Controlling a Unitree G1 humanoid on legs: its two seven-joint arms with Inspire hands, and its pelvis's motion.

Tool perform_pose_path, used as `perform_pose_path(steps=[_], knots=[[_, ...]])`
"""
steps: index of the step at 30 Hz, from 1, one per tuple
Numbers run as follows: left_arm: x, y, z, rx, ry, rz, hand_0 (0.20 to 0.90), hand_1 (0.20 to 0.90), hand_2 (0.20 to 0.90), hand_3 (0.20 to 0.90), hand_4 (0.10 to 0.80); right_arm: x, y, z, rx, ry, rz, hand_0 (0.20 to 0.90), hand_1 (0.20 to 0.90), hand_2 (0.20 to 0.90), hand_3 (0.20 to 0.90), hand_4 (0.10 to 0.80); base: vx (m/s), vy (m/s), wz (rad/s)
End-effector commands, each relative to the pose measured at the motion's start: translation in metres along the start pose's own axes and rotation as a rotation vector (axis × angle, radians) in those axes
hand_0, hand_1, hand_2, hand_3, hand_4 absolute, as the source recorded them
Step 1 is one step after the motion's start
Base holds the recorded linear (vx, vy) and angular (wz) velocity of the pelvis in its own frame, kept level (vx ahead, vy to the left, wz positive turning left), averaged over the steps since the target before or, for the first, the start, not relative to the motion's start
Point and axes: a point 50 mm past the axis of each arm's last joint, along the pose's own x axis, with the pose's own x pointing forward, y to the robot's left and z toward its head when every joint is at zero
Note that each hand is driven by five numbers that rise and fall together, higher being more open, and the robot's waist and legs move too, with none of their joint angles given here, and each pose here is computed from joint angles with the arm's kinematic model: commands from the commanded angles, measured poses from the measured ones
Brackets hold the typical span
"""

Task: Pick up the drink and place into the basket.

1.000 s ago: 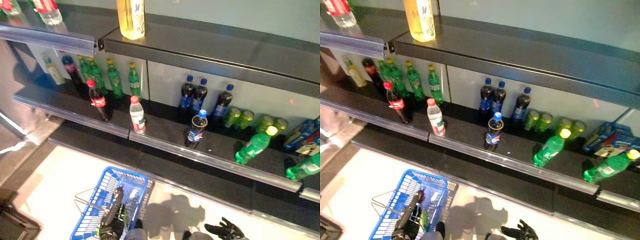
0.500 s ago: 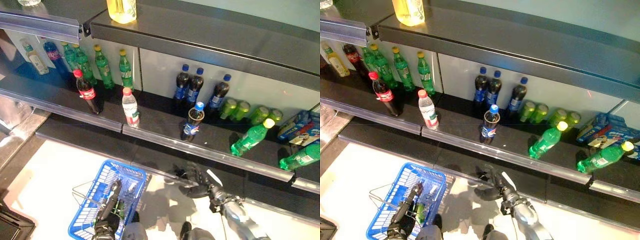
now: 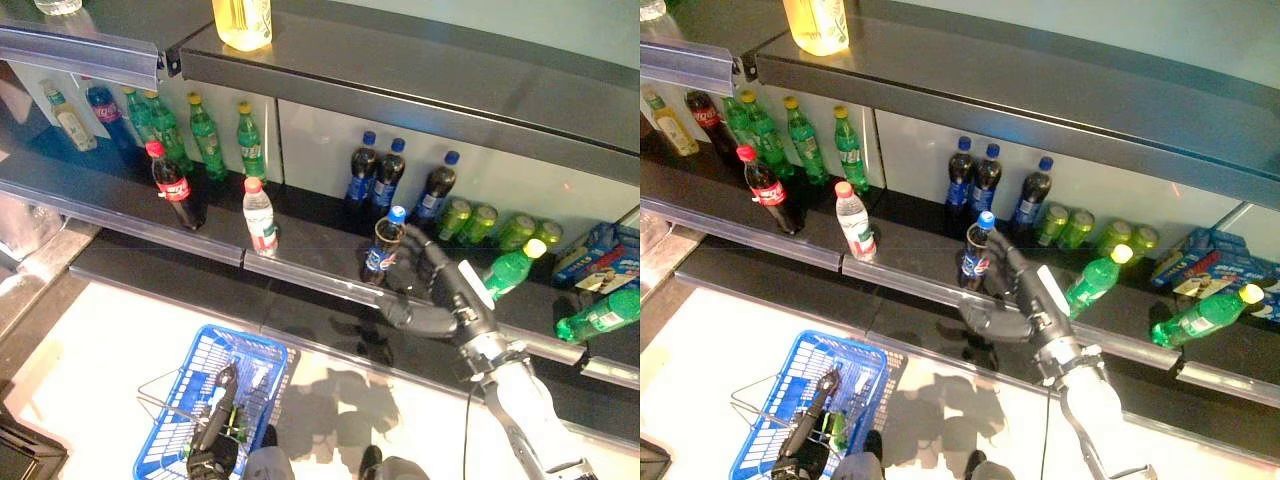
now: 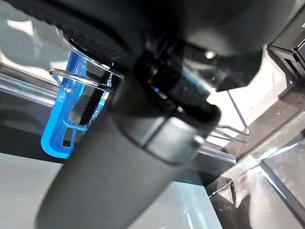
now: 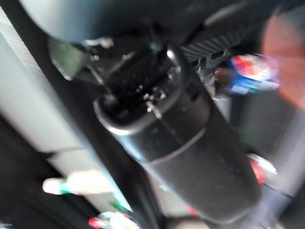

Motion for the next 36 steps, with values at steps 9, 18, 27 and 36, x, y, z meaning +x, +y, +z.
perform_pose_path(steps=[9,18,27,36], knots=[[0.000,-0.036,0.012,0.078,-0.086,-0.283,0.300,0.300,0.300,0.200,0.100,0.008,-0.015,0.054,-0.026,-0.331,-0.213,0.900,0.900,0.900,0.900,0.800,0.052,0.029,-0.04],[-0.004,-0.031,0.003,0.114,-0.035,-0.292,0.300,0.300,0.300,0.200,0.100,0.012,-0.009,0.040,-0.058,-0.255,-0.260,0.900,0.900,0.900,0.900,0.800,0.097,0.061,0.09],[-0.008,-0.030,0.000,0.139,-0.003,-0.314,0.300,0.300,0.300,0.200,0.100,0.014,-0.007,0.029,-0.081,-0.205,-0.335,0.900,0.900,0.900,0.900,0.800,0.099,0.061,0.11],[-0.011,-0.033,-0.004,0.153,0.023,-0.367,0.300,0.300,0.300,0.200,0.100,0.024,-0.009,0.039,-0.063,-0.292,-0.547,0.900,0.900,0.900,0.900,0.800,0.050,0.052,0.07]])
